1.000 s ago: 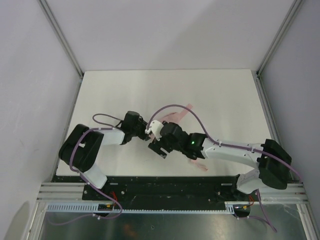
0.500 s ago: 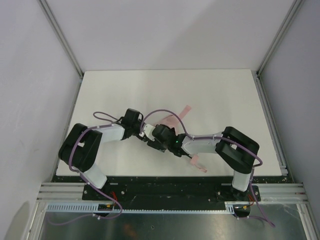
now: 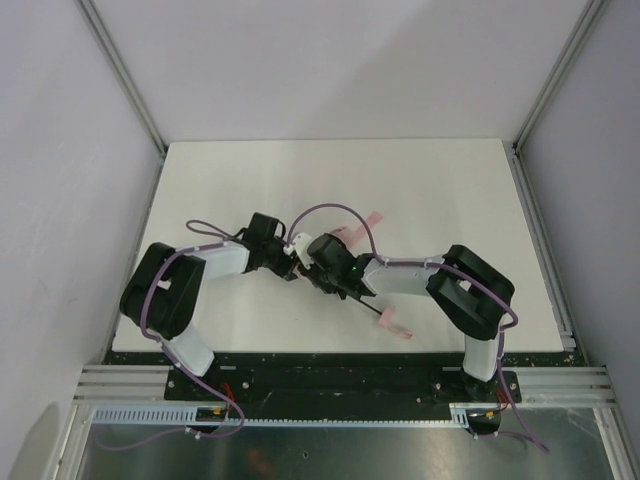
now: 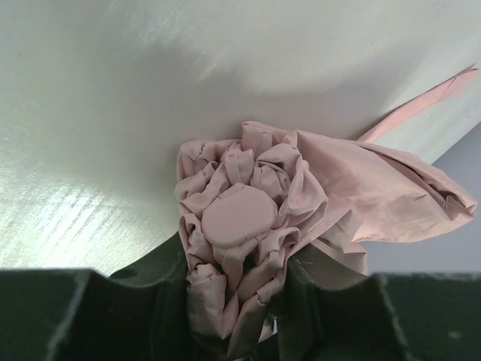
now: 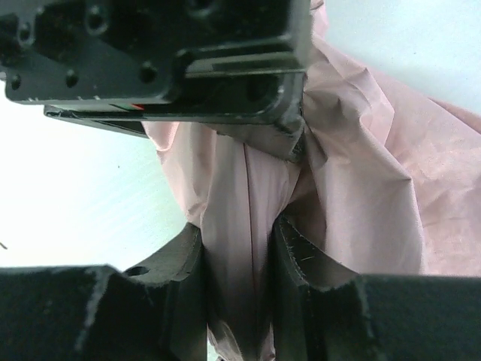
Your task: Put away the umbrella
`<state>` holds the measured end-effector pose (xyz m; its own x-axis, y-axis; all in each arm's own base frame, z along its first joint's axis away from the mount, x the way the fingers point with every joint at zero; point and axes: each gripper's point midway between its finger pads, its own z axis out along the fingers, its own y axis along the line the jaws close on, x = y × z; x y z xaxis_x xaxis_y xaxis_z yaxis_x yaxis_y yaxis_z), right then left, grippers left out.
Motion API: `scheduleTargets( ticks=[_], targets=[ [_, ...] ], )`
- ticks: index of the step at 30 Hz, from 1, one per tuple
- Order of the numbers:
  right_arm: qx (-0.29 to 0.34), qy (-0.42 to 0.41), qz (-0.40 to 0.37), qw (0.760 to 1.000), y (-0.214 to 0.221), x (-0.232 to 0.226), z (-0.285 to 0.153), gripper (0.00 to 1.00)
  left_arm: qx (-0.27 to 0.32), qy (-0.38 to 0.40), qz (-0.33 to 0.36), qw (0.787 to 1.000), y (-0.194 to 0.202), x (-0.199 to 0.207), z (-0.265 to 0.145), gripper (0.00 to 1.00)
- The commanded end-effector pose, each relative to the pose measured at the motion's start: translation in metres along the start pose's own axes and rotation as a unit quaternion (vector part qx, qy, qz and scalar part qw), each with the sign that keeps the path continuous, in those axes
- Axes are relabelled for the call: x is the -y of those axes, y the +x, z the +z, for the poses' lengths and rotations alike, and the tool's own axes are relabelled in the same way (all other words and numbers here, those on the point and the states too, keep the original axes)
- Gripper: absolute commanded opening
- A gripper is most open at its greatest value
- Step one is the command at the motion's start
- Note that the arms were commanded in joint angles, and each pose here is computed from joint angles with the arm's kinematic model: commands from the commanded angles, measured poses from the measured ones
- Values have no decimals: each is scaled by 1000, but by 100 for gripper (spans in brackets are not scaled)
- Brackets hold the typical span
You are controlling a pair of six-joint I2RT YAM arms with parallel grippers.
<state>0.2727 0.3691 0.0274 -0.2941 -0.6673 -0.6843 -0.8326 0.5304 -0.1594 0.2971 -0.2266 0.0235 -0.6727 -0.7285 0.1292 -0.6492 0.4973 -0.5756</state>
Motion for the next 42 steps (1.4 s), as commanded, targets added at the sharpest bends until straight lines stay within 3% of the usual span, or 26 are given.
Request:
scheduleTargets(
  ticks=[1, 4, 9, 12, 18, 23, 27, 33, 38, 42],
  targets=[
    [-166, -153, 106, 968, 96, -69, -8, 0, -38, -92, 19, 995, 17, -47, 4, 26],
    [-188, -176, 141, 956, 104, -78, -13, 0, -14, -68, 44, 997, 4, -32, -2, 54],
    [-211, -200, 191, 937, 117, -84, -10, 0, 23, -10, 61, 998, -23, -15, -22, 87],
    [-219, -212, 226, 925, 120, -83, -8, 0, 48, 22, 57, 997, -43, -15, -42, 98],
    [-217, -259, 306, 890, 115, -83, -5, 0, 90, 61, 68, 992, -60, -26, -76, 99],
    [-205, -310, 378, 848, 102, -85, -3, 0, 50, 73, 52, 995, -29, -34, -77, 99],
    [-204, -326, 406, 829, 101, -85, 0, 0, 25, 90, 47, 995, -9, -23, -72, 99],
    [-178, -348, 420, 819, 88, -81, 2, 0, 32, 92, 34, 995, -8, -7, -51, 99],
    [-161, -374, 426, 808, 77, -80, -2, 0, 39, 61, 8, 997, -8, -23, -26, 99],
    [-148, -393, 422, 804, 68, -80, -7, 0, 55, 18, 15, 998, -8, -46, -9, 86]
  ],
)
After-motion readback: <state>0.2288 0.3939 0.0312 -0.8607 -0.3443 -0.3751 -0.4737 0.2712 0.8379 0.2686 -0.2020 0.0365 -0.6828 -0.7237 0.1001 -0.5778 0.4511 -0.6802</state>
